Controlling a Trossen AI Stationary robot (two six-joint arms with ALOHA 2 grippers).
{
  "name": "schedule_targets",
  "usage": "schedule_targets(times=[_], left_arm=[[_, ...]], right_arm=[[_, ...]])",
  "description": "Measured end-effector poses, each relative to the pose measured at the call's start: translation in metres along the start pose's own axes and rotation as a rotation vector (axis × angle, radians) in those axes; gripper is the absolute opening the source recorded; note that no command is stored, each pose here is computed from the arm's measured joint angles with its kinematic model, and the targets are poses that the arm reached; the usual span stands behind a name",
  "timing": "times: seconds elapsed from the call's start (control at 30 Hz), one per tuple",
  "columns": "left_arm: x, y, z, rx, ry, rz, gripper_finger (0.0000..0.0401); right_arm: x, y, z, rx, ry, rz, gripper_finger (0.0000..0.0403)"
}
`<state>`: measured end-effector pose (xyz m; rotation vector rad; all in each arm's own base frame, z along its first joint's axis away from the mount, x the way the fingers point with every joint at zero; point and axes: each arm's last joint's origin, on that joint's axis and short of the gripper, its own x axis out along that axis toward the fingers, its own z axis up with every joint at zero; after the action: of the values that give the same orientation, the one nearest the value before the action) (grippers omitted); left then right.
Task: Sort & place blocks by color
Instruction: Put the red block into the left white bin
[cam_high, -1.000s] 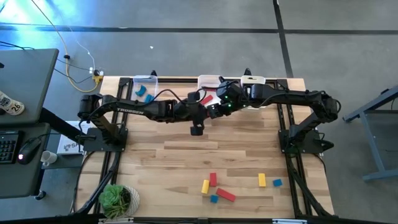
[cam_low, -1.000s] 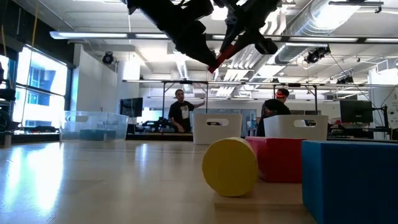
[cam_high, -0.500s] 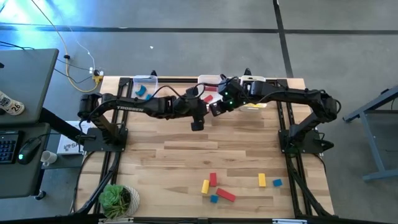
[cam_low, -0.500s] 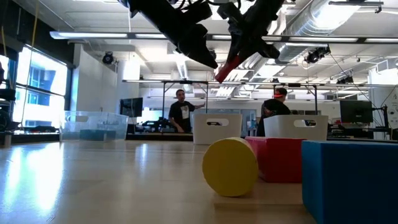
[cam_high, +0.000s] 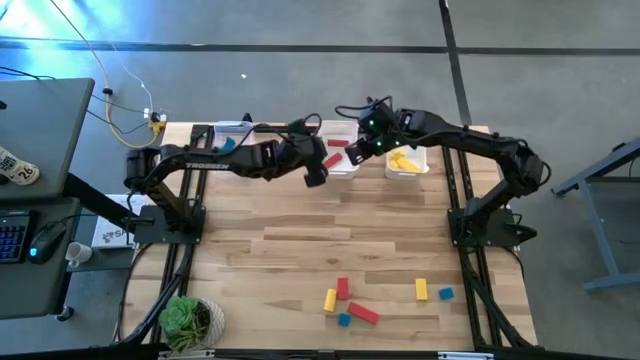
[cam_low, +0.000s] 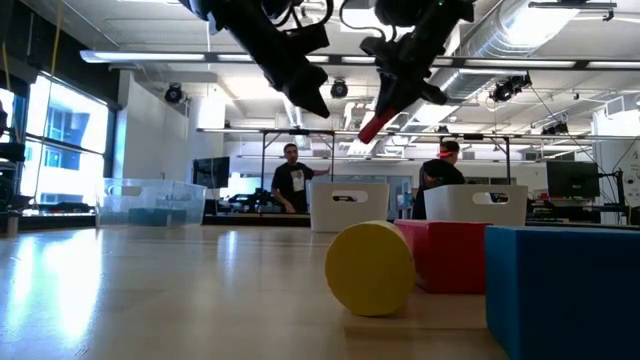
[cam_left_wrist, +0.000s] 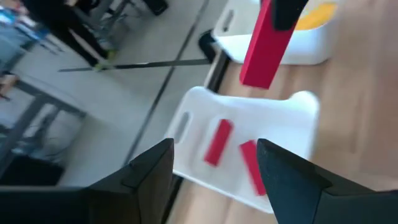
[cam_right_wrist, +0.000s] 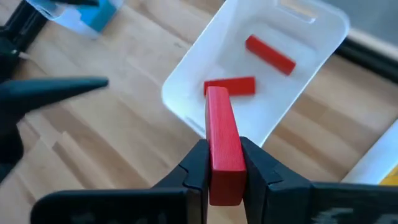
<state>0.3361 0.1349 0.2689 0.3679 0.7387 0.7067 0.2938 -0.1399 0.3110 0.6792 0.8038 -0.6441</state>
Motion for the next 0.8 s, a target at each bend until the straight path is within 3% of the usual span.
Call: schedule_targets(times=[0.4, 0.6, 0.8], left_arm=[[-0.01, 0.035, -0.001, -0.044, -0.005, 0.103, 0.0216], [-0.024, 0.056, 0.001, -0.087, -0.037, 0.145, 0.0216], [-0.039, 0.08, 0.0, -0.168, -0.067, 0.198, 0.0216]], right_arm=[[0.002, -0.016, 0.024, -0.089, -0.14, 0.003, 0.0039], [0.026, -0.02, 0.032, -0.126, -0.138, 0.037, 0.0039], [0.061, -0.026, 0.031, -0.144, -0.047, 0.075, 0.0039]])
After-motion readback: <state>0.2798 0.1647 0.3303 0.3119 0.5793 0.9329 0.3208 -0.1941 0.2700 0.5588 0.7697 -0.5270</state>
